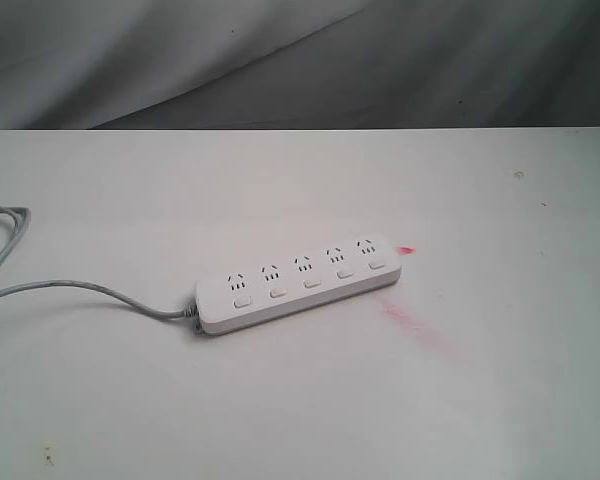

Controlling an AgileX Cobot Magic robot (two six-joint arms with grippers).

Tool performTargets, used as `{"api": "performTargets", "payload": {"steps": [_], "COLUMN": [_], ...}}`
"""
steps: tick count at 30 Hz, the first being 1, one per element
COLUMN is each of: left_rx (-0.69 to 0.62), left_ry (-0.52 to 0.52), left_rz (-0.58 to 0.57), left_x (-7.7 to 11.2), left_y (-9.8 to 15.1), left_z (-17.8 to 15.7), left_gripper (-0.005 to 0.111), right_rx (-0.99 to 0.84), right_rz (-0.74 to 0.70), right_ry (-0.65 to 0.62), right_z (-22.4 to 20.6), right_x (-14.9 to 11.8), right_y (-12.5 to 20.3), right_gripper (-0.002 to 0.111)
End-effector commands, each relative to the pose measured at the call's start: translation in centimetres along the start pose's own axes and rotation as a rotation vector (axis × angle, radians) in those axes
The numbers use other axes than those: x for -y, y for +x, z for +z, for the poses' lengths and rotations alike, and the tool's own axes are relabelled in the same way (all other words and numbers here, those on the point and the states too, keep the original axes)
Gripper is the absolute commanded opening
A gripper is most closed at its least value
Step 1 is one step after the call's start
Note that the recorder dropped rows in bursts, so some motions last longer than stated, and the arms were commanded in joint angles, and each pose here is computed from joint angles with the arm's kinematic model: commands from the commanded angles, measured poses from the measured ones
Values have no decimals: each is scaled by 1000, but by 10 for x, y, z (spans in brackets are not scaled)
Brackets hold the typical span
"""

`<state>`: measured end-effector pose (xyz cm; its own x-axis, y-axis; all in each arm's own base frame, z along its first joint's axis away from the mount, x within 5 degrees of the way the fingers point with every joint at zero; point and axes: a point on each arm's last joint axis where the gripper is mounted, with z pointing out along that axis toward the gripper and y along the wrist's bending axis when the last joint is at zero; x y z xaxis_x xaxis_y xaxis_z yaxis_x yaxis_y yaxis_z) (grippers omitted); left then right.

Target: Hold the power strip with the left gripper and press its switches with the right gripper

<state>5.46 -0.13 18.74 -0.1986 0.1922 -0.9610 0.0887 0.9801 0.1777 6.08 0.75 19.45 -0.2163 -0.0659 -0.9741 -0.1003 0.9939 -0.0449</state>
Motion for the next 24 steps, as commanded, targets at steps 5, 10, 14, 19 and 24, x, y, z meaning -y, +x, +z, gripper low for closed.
{"api": "performTargets", "payload": {"steps": [5, 10, 14, 19, 24], "left_rx": [12, 12, 12, 51, 235], "left_ry": [-1, -1, -1, 2, 32], "left_rz": [-8, -8, -10, -59, -275], "left_x": [0, 0, 0, 0, 0], "left_y": [0, 0, 0, -3, -20], "left_z": [0, 0, 0, 0, -2], "left_gripper": [0, 0, 0, 0, 0], "right_rx": [-1, -1, -1, -1, -1], "right_rz": [0, 0, 0, 0, 0], "right_ry": [8, 8, 8, 8, 8], "right_z": [0, 0, 0, 0, 0], "right_x": [0, 0, 0, 0, 0], "right_y": [2, 2, 2, 2, 2], "right_gripper": [0, 0, 0, 0, 0]}}
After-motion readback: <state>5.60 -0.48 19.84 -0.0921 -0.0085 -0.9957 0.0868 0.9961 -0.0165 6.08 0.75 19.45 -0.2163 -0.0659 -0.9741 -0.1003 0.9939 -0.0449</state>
